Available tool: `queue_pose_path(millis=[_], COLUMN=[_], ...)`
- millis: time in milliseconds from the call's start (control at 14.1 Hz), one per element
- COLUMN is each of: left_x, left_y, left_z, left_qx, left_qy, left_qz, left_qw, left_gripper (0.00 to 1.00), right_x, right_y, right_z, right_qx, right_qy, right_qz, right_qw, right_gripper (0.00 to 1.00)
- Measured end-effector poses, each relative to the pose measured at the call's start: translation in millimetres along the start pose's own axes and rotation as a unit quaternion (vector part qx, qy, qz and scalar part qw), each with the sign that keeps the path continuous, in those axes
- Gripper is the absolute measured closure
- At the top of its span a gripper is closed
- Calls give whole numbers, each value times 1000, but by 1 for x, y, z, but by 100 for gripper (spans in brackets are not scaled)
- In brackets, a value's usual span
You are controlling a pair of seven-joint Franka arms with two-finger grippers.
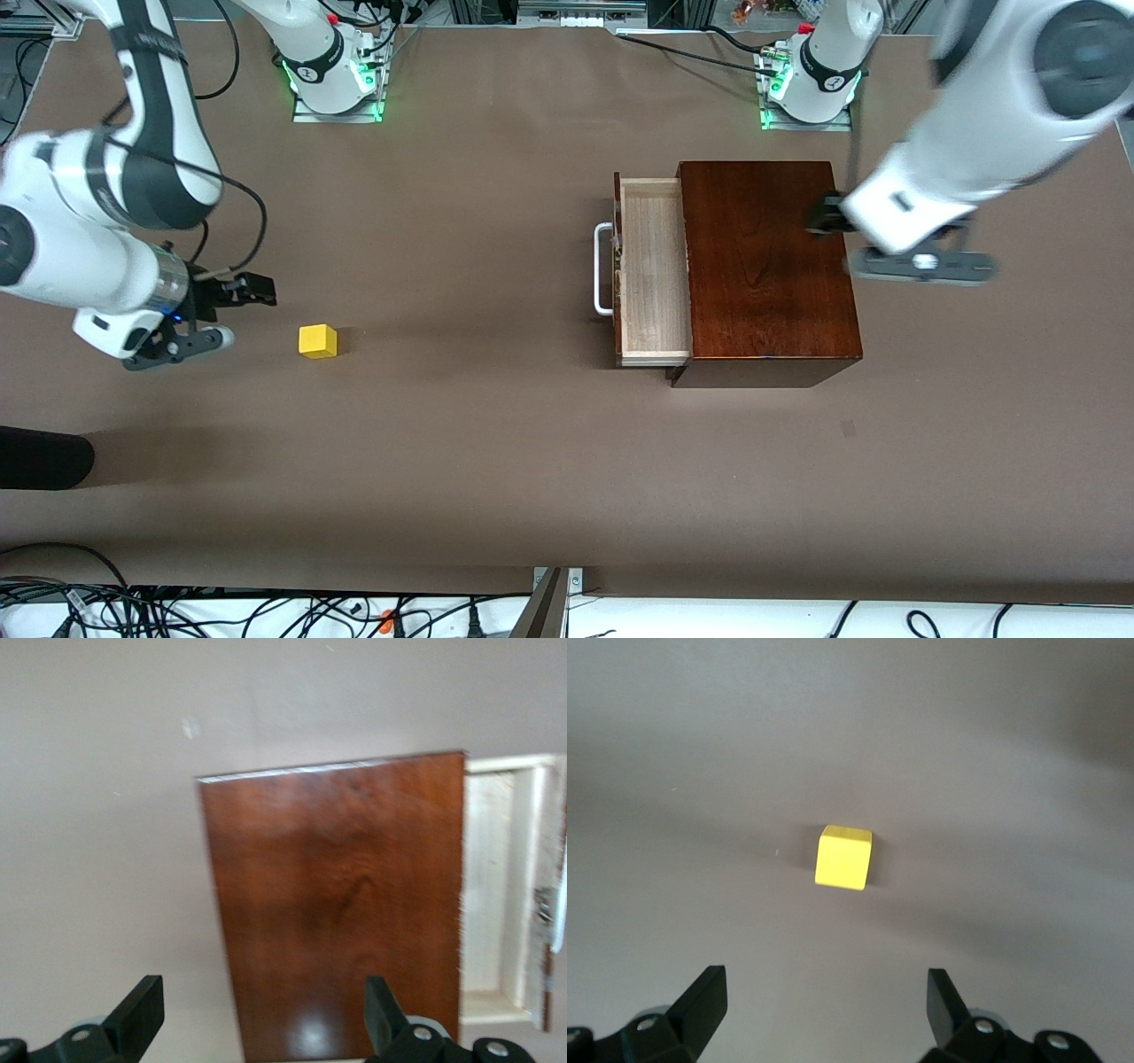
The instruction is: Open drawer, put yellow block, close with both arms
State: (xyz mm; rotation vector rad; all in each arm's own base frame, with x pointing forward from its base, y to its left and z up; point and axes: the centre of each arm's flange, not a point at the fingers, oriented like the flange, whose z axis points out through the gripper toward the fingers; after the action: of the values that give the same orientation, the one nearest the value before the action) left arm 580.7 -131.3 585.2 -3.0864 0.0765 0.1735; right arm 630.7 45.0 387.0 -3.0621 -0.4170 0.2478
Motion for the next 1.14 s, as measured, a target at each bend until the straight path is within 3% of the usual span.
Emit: queue_pose_path(millis=[213,355,639,1135], left_x=[-17,-30,-34,-37], left_y=[-59,-74,-102,-123], left_z=[-4,-4,4,11], left_qx=[-6,-6,-5,-6], left_qy=[51,59,53,43], left_qz=[-40,-48,-29,-31], left_qw=[998,997,998,999], left_gripper=[0,0,0,0], right_x=[11,16,19,19], right_y=[2,1,-8,-11], right_z=[44,73,123,162], right_qx=[5,5,2,1], right_qy=[7,15,28,15], right_qz=[6,8,7,6], right_qw=[1000,1000,1000,1000], right_gripper=[0,0,0,0])
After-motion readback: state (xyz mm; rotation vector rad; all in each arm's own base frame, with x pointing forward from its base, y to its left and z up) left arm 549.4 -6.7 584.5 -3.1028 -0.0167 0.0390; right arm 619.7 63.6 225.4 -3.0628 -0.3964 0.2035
